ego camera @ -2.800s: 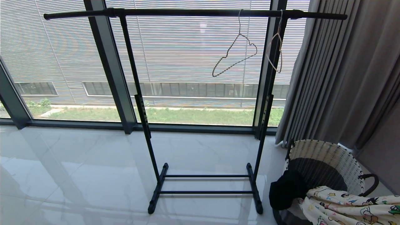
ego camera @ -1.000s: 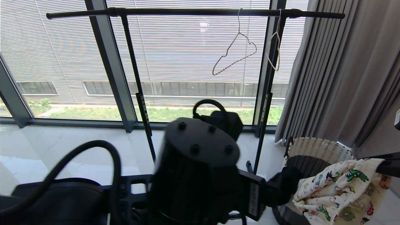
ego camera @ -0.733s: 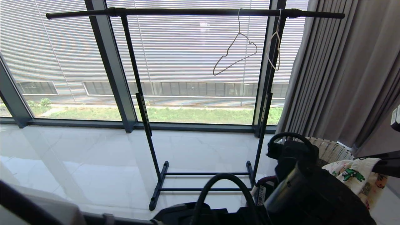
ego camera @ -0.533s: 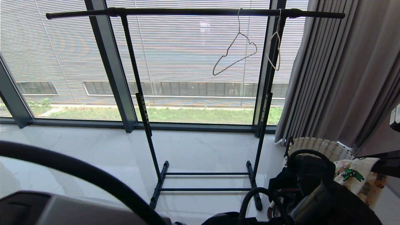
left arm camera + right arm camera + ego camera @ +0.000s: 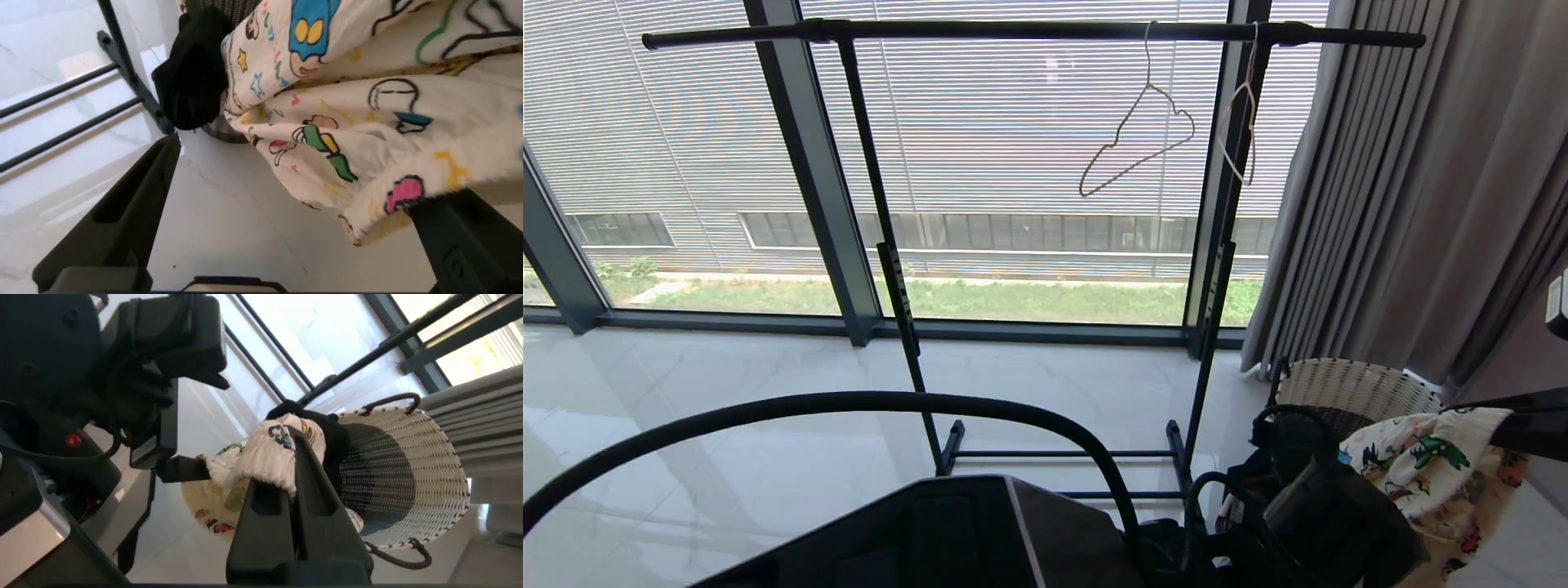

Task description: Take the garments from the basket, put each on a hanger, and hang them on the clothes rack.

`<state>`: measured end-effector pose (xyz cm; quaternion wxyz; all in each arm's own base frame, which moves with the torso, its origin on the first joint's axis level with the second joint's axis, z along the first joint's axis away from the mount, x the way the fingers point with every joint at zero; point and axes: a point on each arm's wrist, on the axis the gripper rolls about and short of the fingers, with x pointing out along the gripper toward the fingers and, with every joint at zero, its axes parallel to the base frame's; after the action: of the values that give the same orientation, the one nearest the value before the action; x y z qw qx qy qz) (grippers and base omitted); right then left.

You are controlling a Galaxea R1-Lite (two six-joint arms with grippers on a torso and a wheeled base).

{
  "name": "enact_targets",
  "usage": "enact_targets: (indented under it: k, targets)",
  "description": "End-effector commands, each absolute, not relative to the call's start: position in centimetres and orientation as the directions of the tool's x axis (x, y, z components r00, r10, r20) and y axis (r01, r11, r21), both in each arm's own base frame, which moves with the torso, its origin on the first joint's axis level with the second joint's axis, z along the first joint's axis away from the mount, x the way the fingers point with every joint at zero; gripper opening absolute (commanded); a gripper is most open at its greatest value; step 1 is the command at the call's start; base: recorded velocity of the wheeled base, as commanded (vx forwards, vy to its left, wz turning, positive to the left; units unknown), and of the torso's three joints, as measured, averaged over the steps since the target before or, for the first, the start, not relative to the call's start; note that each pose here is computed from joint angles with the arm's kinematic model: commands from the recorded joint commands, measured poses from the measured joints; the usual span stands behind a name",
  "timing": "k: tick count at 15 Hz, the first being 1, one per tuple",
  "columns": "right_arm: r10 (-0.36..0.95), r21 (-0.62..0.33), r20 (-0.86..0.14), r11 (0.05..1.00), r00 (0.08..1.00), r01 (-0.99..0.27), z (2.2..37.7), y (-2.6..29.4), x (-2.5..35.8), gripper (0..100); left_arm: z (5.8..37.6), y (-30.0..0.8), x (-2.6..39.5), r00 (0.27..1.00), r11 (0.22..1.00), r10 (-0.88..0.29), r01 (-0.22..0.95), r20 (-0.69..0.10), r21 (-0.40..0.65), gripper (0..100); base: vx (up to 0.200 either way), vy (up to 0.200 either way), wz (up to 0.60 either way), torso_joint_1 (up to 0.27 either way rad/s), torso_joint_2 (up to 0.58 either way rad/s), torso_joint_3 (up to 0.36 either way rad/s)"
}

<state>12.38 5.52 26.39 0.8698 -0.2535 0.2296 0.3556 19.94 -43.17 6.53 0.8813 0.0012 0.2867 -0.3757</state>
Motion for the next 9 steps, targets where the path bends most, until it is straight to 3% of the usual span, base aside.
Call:
enact_targets:
  k: [1,7,8,9]
  targets:
    - [0.507,-0.281,-0.577,0.614,0.641,-0.738,26.5,5.5,12.2,0,3.6,-43.7,20.4,0.546,0.732,-0.633,0.654,-0.549,-0.193,100,0.000,0.000,0.00,0.000,0.00,0.000]
    - [0.504,-0.291,-0.555,0.627,0.662,-0.722,27.0,5.3,11.9,0,1.2,-43.1,21.0,0.548,0.757,-0.587,0.632,-0.595,-0.165,100,0.000,0.000,0.00,0.000,0.00,0.000]
    - [0.503,-0.292,-0.555,0.628,0.662,-0.721,27.0,5.3,11.9,0,1.2,-43.1,21.0,0.549,0.758,-0.586,0.632,-0.595,-0.164,0,0.000,0.000,0.00,0.000,0.00,0.000]
    - [0.502,-0.292,-0.555,0.629,0.663,-0.721,27.0,5.3,11.9,0,1.2,-43.0,21.1,0.562,0.767,-0.576,0.622,-0.594,-0.155,0,0.000,0.000,0.00,0.000,0.00,0.000]
